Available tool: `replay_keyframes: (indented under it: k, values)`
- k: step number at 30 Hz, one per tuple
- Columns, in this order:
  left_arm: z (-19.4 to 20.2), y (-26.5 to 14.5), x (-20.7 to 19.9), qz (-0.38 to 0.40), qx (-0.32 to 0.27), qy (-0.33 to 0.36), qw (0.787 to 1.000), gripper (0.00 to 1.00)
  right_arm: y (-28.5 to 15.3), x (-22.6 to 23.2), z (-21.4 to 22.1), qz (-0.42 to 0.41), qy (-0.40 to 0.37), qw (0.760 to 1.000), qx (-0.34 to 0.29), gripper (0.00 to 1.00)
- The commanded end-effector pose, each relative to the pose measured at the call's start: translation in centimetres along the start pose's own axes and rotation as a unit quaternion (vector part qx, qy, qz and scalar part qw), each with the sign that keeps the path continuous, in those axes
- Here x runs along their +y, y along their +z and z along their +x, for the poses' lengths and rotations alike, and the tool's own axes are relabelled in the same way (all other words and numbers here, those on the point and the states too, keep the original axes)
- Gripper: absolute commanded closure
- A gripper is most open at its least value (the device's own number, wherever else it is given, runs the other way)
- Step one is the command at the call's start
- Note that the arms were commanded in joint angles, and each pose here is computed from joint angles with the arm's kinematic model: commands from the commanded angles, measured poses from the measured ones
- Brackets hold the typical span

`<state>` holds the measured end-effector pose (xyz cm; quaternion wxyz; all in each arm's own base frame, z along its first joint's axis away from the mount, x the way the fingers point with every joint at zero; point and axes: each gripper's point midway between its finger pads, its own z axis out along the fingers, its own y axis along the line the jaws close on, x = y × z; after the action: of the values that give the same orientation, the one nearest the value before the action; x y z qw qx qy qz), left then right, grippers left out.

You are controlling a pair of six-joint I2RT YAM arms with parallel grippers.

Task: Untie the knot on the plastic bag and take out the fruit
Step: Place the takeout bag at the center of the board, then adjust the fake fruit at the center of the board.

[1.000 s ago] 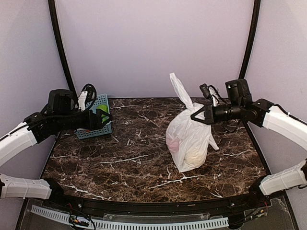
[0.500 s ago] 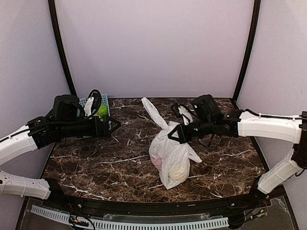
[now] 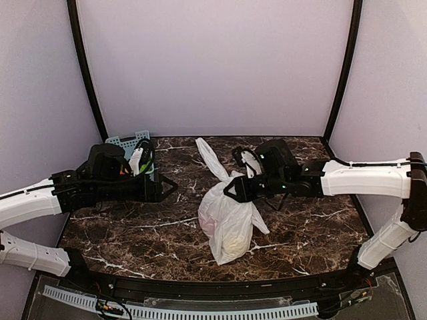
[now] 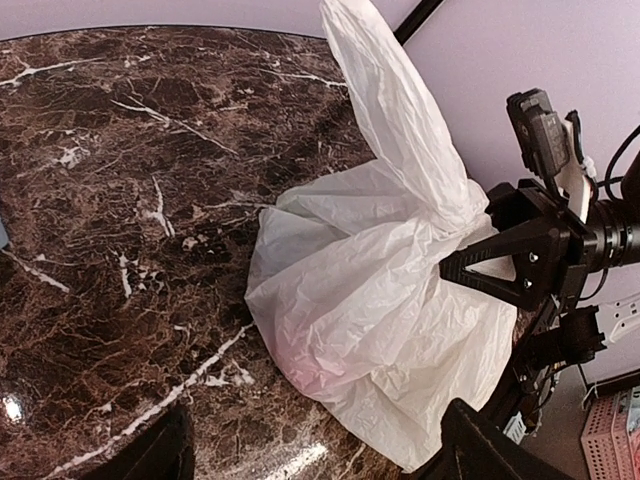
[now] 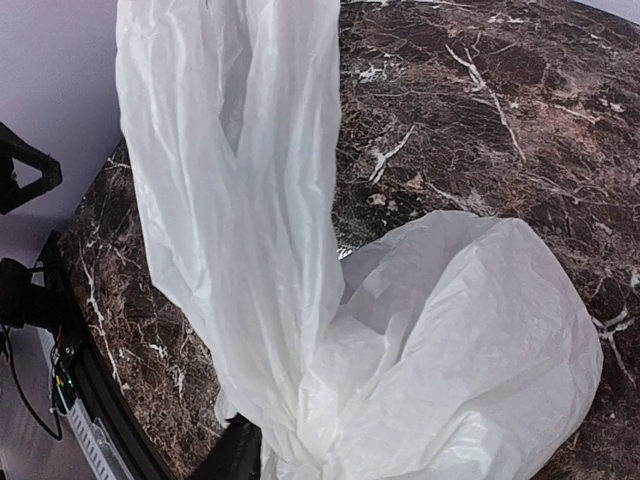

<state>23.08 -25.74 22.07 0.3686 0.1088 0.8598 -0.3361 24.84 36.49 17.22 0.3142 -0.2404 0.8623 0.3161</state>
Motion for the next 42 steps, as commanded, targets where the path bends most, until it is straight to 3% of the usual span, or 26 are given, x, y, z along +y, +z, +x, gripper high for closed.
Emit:
replay_keyframes:
  k: [1, 8, 14, 24, 32, 36, 42]
  values:
    - [0.8, 0.7, -1.1, 0.003, -0.001, 0.004, 1.000, 0.16, -1.5, 0.2, -2.1, 0.011, 0.002, 0.999, -0.043, 0.49]
    - [3.6, 1.4, -3.4, 0.031, 0.015, -0.006, 0.999, 0.16, -6.6, -1.0, -4.4, 0.059, 0.012, 0.993, -0.099, 0.16]
    - [8.8, 3.0, -6.9, 0.056, 0.076, 0.012, 0.995, 0.15, -9.0, -5.5, -4.5, 0.104, 0.059, 0.988, -0.099, 0.07]
    - [11.2, 5.5, -10.5, 0.090, 0.120, 0.030, 0.988, 0.13, -6.9, -8.7, -1.8, 0.076, 0.107, 0.991, -0.039, 0.05]
    - [14.8, 8.4, -12.7, 0.125, 0.213, 0.079, 0.966, 0.12, -4.3, -8.2, -1.8, 0.034, 0.117, 0.993, 0.002, 0.25]
    - [16.6, 9.6, -12.9, 0.126, 0.254, 0.095, 0.954, 0.08, -3.2, -7.2, -1.8, 0.003, 0.120, 0.993, 0.021, 0.27]
    - [17.3, 10.5, -12.9, 0.120, 0.272, 0.095, 0.950, 0.09, -2.7, -7.3, -0.7, 0.000, 0.127, 0.991, 0.036, 0.27]
